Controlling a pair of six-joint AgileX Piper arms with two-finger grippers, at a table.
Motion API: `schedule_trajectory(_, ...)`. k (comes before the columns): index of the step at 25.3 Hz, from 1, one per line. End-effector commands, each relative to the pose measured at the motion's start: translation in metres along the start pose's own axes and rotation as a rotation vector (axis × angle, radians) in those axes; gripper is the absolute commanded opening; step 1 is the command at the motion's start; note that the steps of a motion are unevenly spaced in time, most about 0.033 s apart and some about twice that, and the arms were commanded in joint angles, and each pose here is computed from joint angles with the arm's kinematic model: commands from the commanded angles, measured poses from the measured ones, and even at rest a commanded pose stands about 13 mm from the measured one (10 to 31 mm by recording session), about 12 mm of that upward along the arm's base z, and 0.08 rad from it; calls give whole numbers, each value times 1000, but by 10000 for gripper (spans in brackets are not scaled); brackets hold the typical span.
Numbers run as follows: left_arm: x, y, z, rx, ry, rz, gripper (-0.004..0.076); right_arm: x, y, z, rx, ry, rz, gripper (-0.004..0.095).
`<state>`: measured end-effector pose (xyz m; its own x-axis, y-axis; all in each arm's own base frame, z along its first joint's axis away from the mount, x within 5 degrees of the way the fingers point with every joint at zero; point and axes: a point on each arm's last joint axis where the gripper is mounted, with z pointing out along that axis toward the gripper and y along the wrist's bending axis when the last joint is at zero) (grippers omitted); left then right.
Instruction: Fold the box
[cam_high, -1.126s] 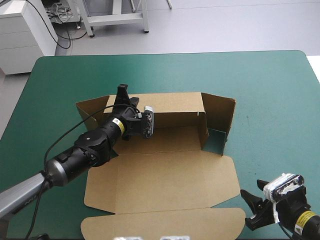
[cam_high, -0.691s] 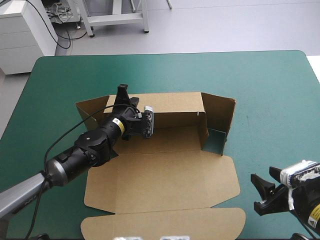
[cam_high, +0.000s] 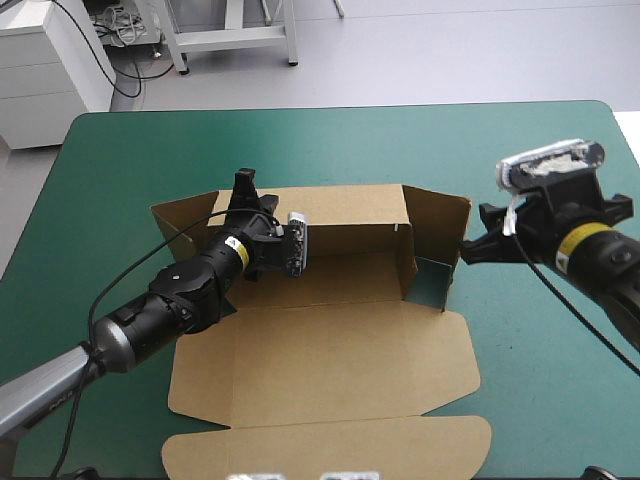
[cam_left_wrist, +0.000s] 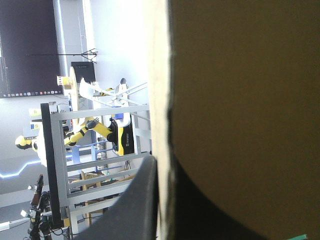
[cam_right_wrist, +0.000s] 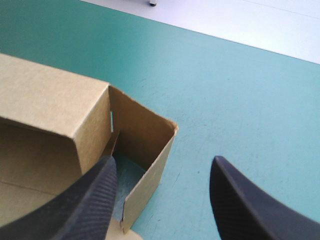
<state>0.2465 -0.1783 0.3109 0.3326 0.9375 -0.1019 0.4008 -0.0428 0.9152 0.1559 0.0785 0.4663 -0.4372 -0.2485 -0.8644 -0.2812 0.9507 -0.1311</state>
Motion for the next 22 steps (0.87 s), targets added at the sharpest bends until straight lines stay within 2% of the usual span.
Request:
schedule_trajectory(1, -6, 11, -9, -41, -59, -26, -8, -39, -3, 4, 71, -87, -34, 519)
schedule_trajectory(5, -6, 11, -9, -41, -59, -26, -8, -73, -7, 43, 137, -41, -28, 481)
schedule_trajectory(7, -6, 11, -9, -41, -59, -26, -8, -83, -15, 63, 135, -14, 1, 481)
schedule_trajectory(12, -7, 11, -9, -41, -64, -25, -8, -89, -33, 123, 16, 88, 63, 481)
schedule_trajectory(17, -7, 11, -9, -41, -67, -25, -8, -83, -49, 174, -32, 158, 93, 481)
schedule_trajectory(22, -8, 11, -9, -42, -80, -25, -8, -72, -50, 216, -64, 224, 62, 481)
